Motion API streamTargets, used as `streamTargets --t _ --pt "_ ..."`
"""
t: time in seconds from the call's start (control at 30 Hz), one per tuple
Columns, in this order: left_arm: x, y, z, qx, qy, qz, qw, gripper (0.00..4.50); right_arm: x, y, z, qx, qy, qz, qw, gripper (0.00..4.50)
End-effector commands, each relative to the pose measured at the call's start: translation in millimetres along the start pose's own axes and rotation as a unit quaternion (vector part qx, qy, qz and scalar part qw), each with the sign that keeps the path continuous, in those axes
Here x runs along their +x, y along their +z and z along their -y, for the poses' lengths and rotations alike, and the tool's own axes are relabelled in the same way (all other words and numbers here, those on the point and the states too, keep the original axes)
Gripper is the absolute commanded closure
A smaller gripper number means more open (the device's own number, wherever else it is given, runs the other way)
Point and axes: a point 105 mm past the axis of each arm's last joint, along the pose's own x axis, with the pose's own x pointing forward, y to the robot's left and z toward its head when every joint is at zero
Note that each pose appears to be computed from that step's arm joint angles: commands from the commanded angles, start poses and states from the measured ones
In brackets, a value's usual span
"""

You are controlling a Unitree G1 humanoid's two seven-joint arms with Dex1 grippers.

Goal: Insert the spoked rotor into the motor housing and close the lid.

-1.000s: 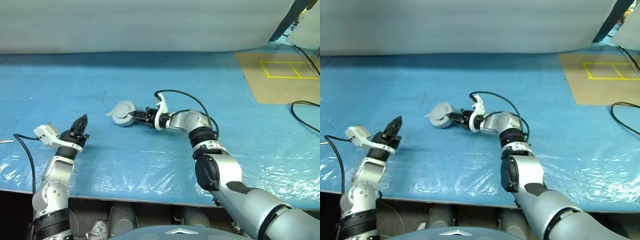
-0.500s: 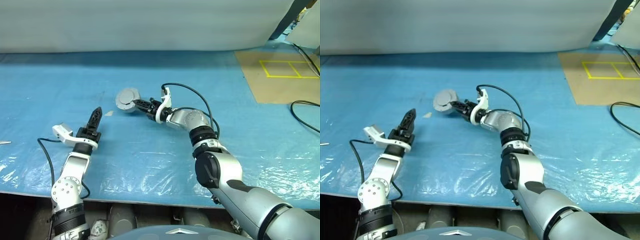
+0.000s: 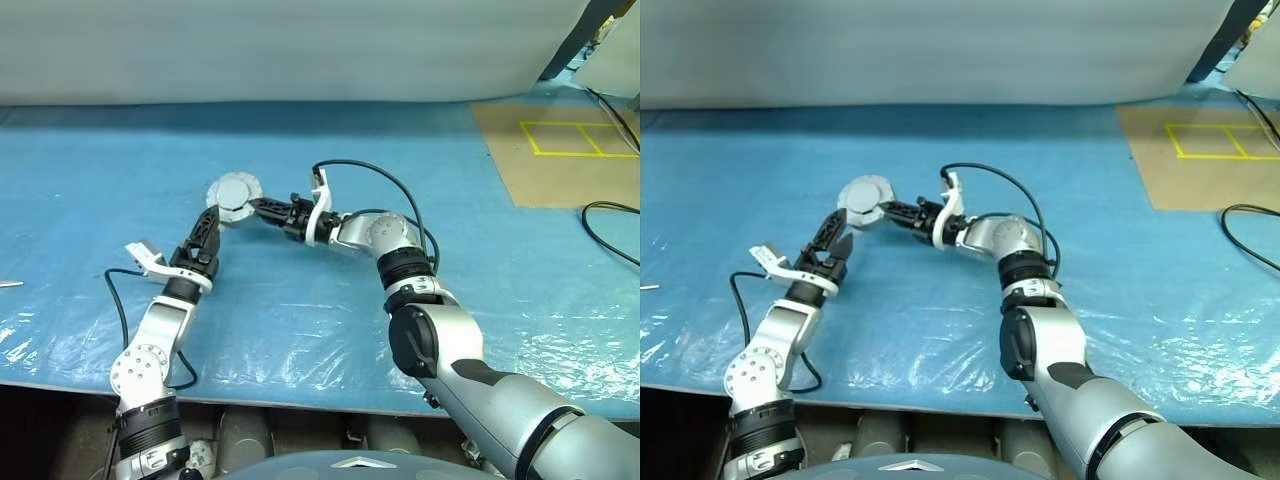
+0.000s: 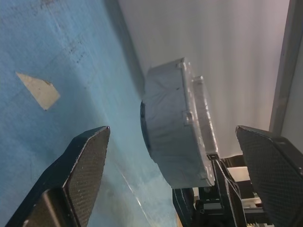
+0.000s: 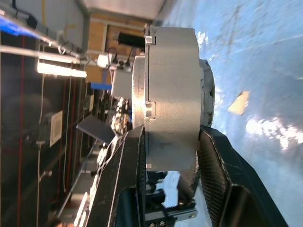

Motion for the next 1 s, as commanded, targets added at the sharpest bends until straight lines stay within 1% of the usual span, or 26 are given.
streamTargets --t 0.03,0.23,0.33,0.47,0.73,0.93,1.0 --pt "4.8 -2.8 12.3 -0.01 -0.03 -0.007 0.999 0.01 16.4 -11.6 -36.5 0.008 0.094 -0.012 0.995 3.36" --pt "10.0 -2.3 13.0 -0.011 -0.034 -0.002 0.999 0.01 16.8 -19.3 -41.1 0.013 0.106 -0.03 0.994 3.36" --pt "11.4 -6.3 19.5 -0.019 -0.057 -0.014 0.998 0.59 16.2 -21.4 -39.9 0.015 0.105 -0.035 0.994 3.36" --pt "13.1 -9.2 19.3 -0.023 -0.06 -0.018 0.998 1.82 15.2 -27.9 -39.5 0.014 0.104 -0.059 0.993 3.36" --pt "13.7 -11.0 24.9 -0.023 -0.078 -0.02 0.996 1.87 13.2 -24.4 -36.5 0.016 0.1 -0.052 0.993 3.36" --pt "17.4 -12.8 14.0 -0.024 -0.045 -0.017 0.999 1.87 14.8 -25.4 -34.6 0.012 0.095 -0.049 0.994 3.36" --pt "18.8 -12.0 14.0 -0.022 -0.044 -0.015 0.999 1.87 14.7 -24.4 -36.0 0.003 0.097 -0.049 0.994 2.63"
